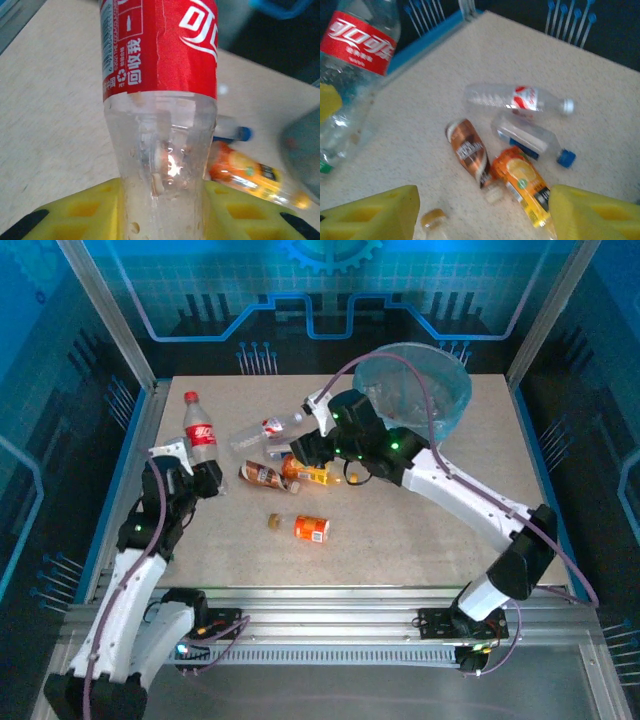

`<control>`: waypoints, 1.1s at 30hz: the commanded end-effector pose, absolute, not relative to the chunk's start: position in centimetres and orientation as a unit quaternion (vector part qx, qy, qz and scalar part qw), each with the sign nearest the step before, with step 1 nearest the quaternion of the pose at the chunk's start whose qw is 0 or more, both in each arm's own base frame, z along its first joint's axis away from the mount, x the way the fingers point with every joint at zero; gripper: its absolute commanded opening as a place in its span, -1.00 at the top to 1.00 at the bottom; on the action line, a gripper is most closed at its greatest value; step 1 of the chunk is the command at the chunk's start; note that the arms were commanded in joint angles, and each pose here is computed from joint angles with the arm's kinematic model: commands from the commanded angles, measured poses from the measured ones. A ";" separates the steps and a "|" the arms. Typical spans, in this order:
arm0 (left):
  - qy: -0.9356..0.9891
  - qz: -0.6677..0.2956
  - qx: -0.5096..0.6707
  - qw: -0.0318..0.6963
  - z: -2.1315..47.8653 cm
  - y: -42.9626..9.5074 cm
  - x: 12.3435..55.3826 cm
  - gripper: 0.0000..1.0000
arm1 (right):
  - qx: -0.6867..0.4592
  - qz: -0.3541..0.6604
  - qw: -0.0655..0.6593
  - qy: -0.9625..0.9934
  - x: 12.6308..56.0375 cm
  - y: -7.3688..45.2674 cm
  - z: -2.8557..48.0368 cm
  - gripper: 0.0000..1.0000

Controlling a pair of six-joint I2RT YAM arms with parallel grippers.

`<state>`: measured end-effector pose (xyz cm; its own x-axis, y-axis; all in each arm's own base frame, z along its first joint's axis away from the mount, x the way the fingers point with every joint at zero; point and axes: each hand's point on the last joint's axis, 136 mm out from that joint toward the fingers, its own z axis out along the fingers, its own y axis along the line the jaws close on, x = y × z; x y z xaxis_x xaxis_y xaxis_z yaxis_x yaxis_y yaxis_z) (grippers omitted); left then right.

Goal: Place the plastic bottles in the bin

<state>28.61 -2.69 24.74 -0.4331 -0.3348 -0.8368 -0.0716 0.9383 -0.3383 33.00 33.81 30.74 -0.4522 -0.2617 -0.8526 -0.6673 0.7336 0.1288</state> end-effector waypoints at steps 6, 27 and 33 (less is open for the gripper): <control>0.720 -0.257 0.139 0.630 33.8 -12.6 24.0 0.37 | -0.278 0.399 0.520 0.702 30.1 34.3 40.0 -0.36; 0.686 -0.350 0.249 0.588 32.3 -18.3 21.6 0.46 | -0.307 0.527 0.471 0.637 28.4 38.0 42.7 0.06; 0.689 -0.343 0.231 0.595 32.6 -17.8 22.0 0.41 | -0.300 0.510 0.474 0.652 29.0 37.1 43.3 0.83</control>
